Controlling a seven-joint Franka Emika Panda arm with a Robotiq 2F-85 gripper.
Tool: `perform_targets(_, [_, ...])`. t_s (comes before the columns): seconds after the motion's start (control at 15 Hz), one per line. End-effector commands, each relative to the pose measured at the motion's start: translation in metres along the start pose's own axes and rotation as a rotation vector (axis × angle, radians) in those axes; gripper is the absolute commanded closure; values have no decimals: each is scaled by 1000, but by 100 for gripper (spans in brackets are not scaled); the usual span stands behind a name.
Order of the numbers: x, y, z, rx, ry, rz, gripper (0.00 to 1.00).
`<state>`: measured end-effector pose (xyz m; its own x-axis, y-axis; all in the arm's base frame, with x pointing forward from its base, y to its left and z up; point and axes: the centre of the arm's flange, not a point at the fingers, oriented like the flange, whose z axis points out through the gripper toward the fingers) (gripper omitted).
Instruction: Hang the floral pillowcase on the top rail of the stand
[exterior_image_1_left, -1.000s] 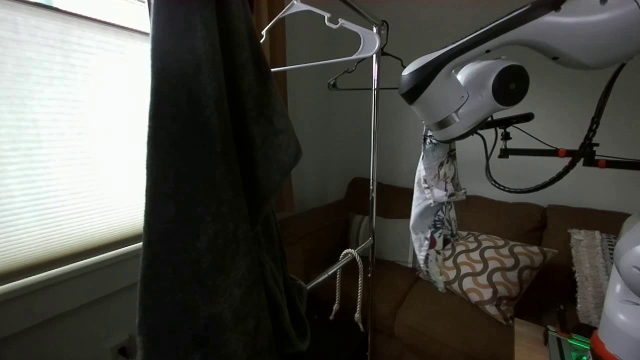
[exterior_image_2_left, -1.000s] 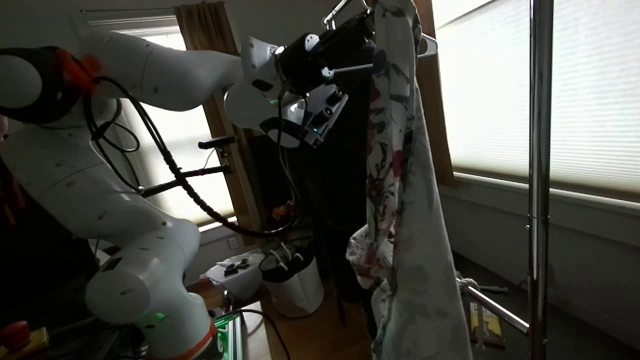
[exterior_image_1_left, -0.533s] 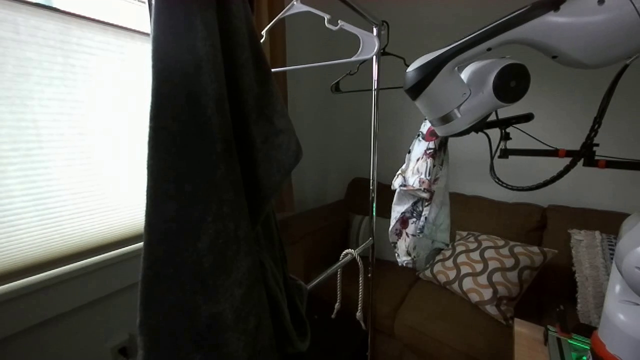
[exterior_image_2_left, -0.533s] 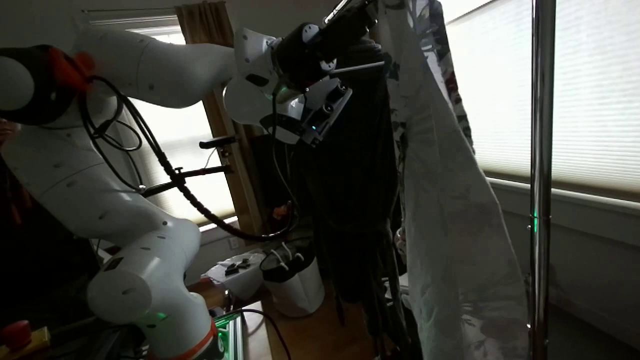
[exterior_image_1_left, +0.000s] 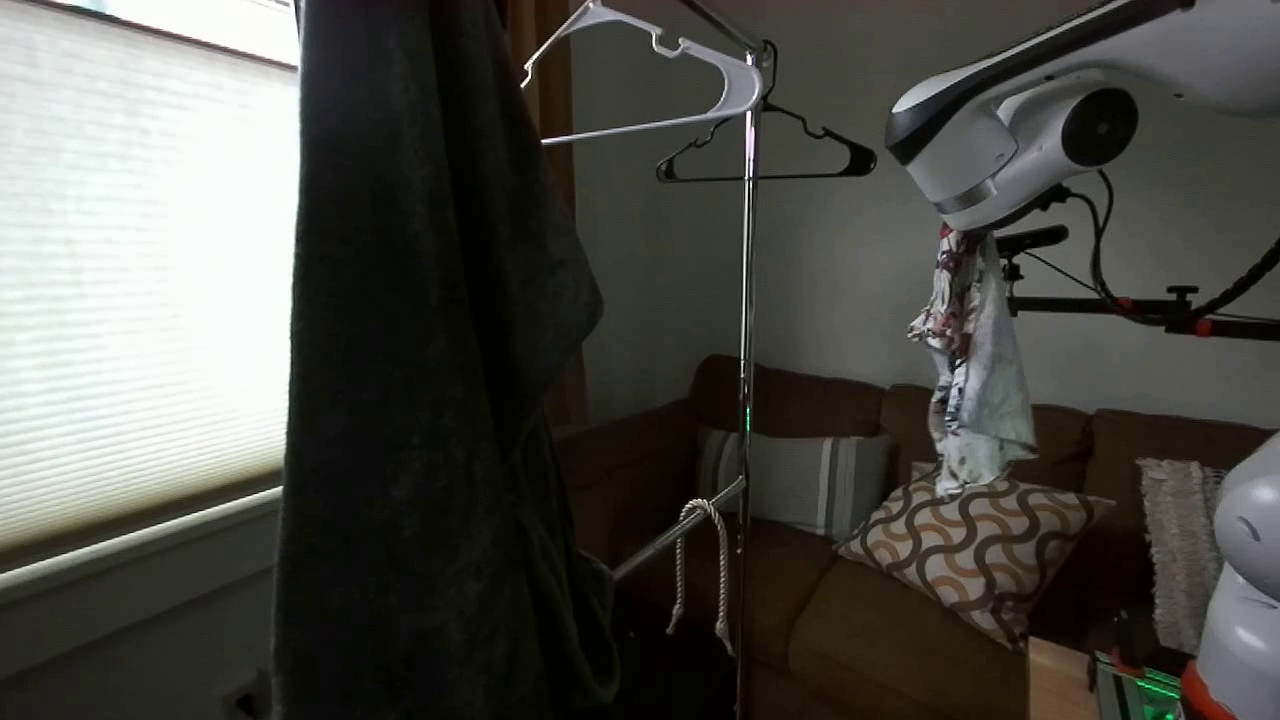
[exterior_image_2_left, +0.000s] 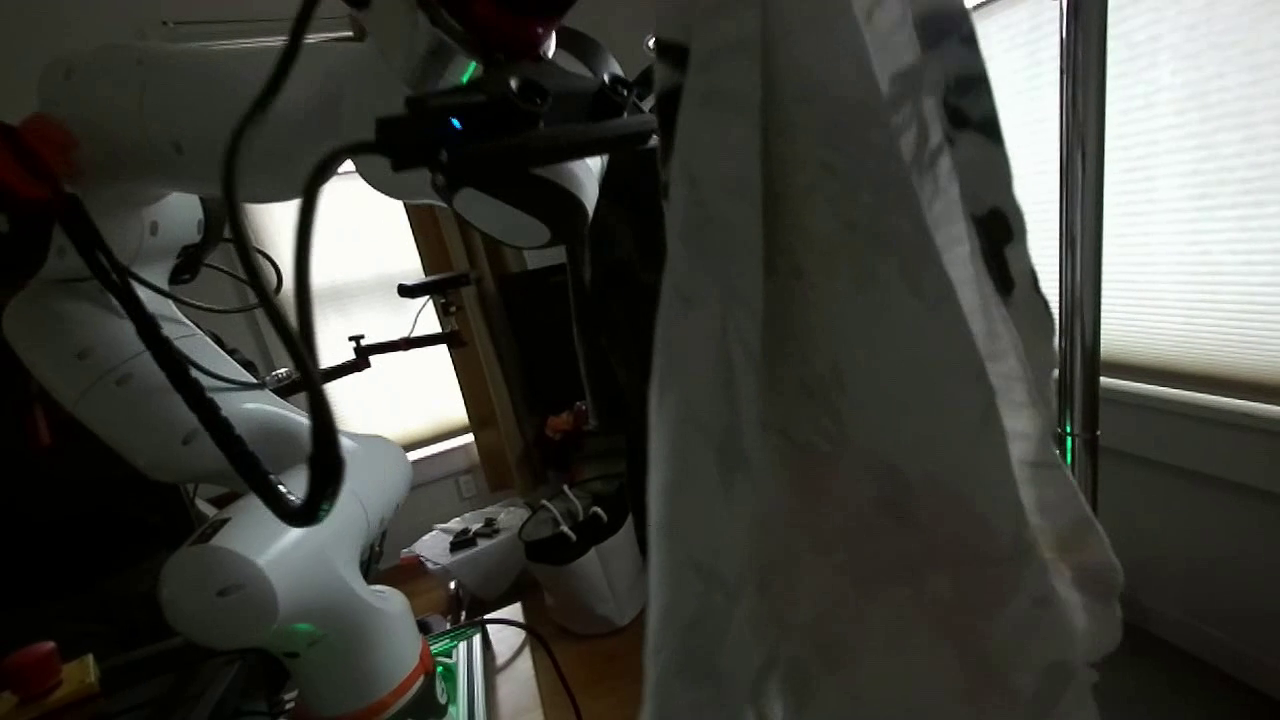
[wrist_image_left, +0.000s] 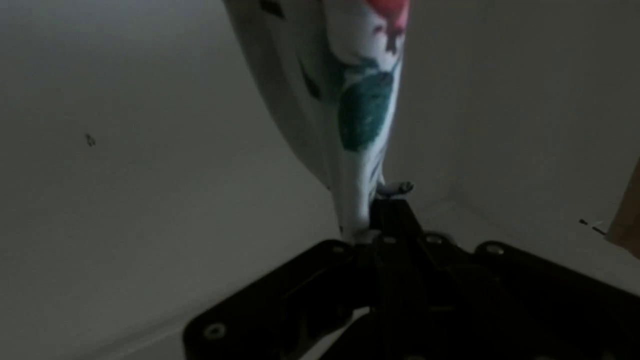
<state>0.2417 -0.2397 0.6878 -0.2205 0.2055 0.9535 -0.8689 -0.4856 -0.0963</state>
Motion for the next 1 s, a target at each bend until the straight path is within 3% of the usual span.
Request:
perform_targets(0.0, [46,3,15,64,91,-172,99])
perform_targets(0.07, [23,3,8,28,53,-96,98])
perform_targets(0.27, [40,1,11,43,91,-148,98])
perform_targets(0.73, [40,-1,11,46,92,-157,99])
perform_targets(0.93, [68,-27,50,129,231,-185,99])
